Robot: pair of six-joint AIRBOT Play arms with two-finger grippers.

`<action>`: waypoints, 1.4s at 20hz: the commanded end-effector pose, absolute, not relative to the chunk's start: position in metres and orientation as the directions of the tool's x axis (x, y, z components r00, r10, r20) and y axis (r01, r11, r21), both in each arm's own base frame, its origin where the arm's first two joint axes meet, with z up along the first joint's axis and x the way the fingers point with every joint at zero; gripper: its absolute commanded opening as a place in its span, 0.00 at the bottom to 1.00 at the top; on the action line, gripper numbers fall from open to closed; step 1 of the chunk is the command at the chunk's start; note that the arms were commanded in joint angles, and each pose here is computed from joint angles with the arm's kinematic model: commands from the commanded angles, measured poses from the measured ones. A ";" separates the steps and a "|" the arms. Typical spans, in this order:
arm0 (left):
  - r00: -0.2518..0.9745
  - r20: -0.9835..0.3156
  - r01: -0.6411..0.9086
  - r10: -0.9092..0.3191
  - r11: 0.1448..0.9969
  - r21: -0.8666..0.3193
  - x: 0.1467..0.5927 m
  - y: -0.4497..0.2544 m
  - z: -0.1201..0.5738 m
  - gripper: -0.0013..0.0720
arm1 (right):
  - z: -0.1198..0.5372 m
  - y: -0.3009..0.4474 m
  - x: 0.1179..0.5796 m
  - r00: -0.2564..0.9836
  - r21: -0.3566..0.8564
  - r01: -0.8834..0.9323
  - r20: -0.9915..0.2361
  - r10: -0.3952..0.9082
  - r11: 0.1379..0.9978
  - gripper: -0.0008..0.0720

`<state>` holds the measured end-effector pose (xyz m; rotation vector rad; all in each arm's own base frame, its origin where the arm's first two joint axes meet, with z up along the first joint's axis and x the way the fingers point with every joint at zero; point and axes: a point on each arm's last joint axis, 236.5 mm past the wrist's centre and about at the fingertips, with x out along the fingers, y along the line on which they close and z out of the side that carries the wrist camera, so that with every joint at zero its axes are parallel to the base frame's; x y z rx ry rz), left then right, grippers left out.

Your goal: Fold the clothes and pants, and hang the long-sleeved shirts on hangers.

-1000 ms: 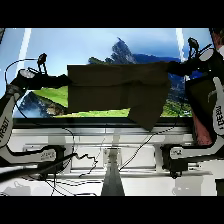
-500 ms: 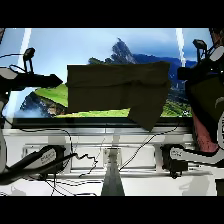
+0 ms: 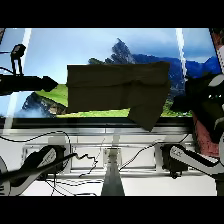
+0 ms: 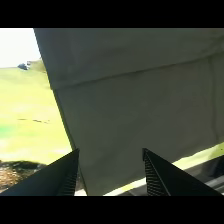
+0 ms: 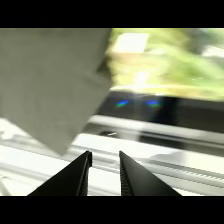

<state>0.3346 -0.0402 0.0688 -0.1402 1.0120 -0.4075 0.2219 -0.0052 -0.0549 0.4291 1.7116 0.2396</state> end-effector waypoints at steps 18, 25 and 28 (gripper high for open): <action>0.272 -0.920 0.174 -0.281 0.955 -0.240 0.317 0.005 0.006 0.65 | -0.115 0.036 0.237 0.155 0.512 0.156 -0.857 0.491 0.845 0.03; 0.120 -0.910 0.060 -0.397 0.918 -0.393 0.261 -0.011 -0.066 0.65 | -0.094 0.065 0.253 0.220 0.498 0.023 -0.849 0.481 0.867 0.03; 0.119 -0.878 0.008 -0.465 0.884 -0.467 0.251 -0.031 -0.093 0.64 | -0.092 0.077 0.255 0.219 0.507 -0.003 -0.841 0.495 0.862 0.03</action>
